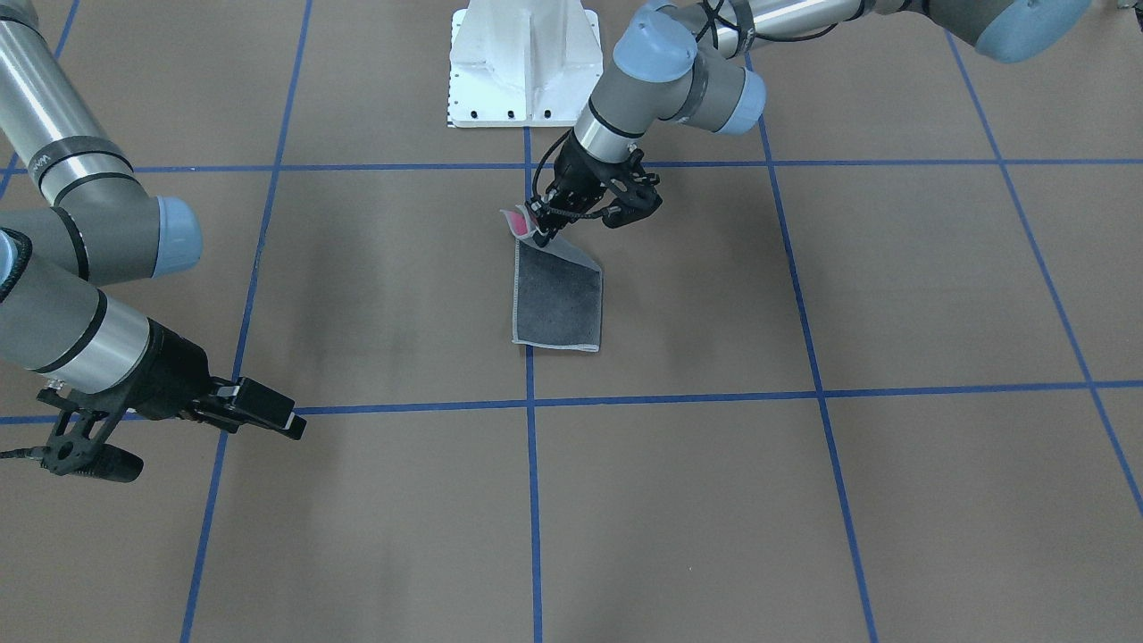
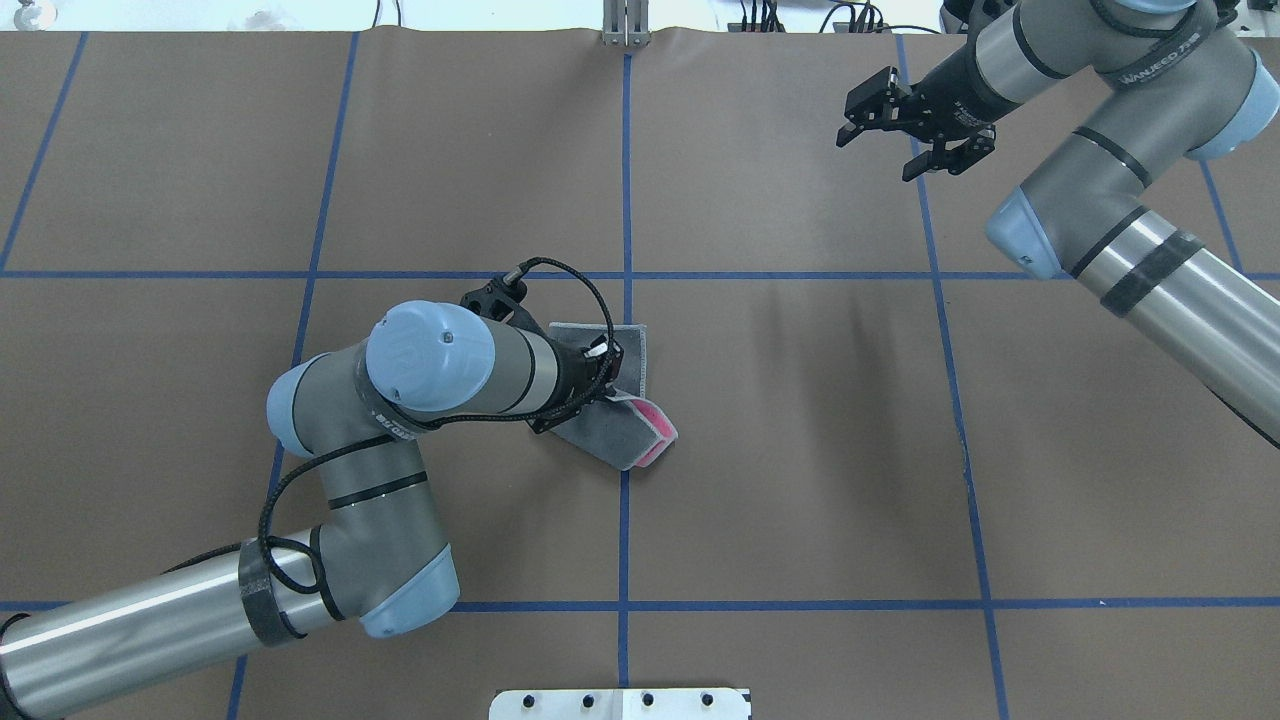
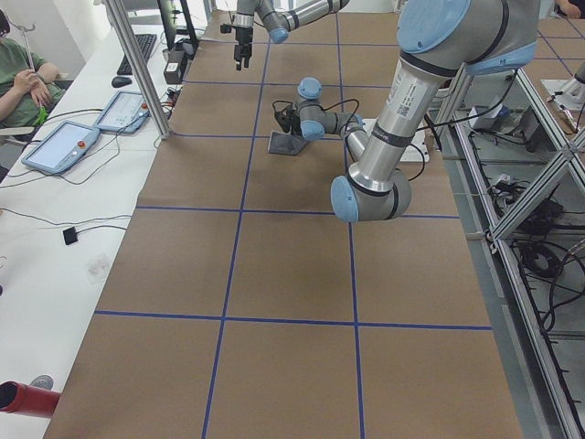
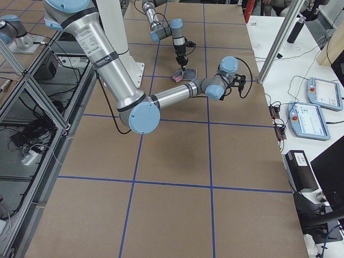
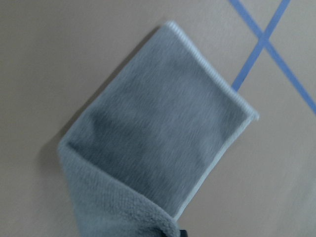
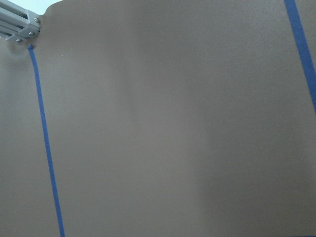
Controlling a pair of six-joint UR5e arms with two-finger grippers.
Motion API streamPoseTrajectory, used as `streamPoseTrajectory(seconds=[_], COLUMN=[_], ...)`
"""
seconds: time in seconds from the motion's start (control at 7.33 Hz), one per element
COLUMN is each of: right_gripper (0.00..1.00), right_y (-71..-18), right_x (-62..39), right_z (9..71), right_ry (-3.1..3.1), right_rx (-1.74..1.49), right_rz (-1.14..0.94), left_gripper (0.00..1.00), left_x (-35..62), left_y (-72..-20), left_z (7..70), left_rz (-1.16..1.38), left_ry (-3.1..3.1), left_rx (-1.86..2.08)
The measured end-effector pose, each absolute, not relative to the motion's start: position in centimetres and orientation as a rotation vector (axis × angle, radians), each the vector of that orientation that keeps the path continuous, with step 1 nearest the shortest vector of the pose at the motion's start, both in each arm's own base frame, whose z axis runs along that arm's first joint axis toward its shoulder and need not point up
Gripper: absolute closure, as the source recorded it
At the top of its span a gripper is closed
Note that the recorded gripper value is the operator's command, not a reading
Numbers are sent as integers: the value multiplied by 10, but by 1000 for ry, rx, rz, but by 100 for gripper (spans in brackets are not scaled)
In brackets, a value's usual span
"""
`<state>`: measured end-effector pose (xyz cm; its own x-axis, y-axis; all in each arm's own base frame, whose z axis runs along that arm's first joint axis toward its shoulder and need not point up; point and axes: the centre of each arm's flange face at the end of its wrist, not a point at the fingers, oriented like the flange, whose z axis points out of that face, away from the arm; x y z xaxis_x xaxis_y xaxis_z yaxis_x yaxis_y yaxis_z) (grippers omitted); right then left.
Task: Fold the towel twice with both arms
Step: 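Lift the held end with the left gripper and fold it onto the far end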
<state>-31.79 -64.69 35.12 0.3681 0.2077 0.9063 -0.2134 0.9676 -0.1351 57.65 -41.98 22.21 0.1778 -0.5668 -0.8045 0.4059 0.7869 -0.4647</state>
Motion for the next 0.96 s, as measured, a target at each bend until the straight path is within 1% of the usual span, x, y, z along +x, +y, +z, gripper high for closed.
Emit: streamPoseTrajectory(seconds=[0.14,0.41,0.96], right_gripper=[0,0,0], right_y=[-647,-647,-646], right_x=[-319,-320,-323], right_z=[351,351,351], right_ry=[-1163,-1162,-1160], right_rx=[6,8,8], right_rz=[269,269,267], left_gripper=[100,100,100], left_x=[569,556,553], left_y=[-439,-458,-463], left_z=[225,230,245], left_rz=[-722,-771,-774], left_ry=[1207,1208,1233], left_rx=[-145,-144,-150])
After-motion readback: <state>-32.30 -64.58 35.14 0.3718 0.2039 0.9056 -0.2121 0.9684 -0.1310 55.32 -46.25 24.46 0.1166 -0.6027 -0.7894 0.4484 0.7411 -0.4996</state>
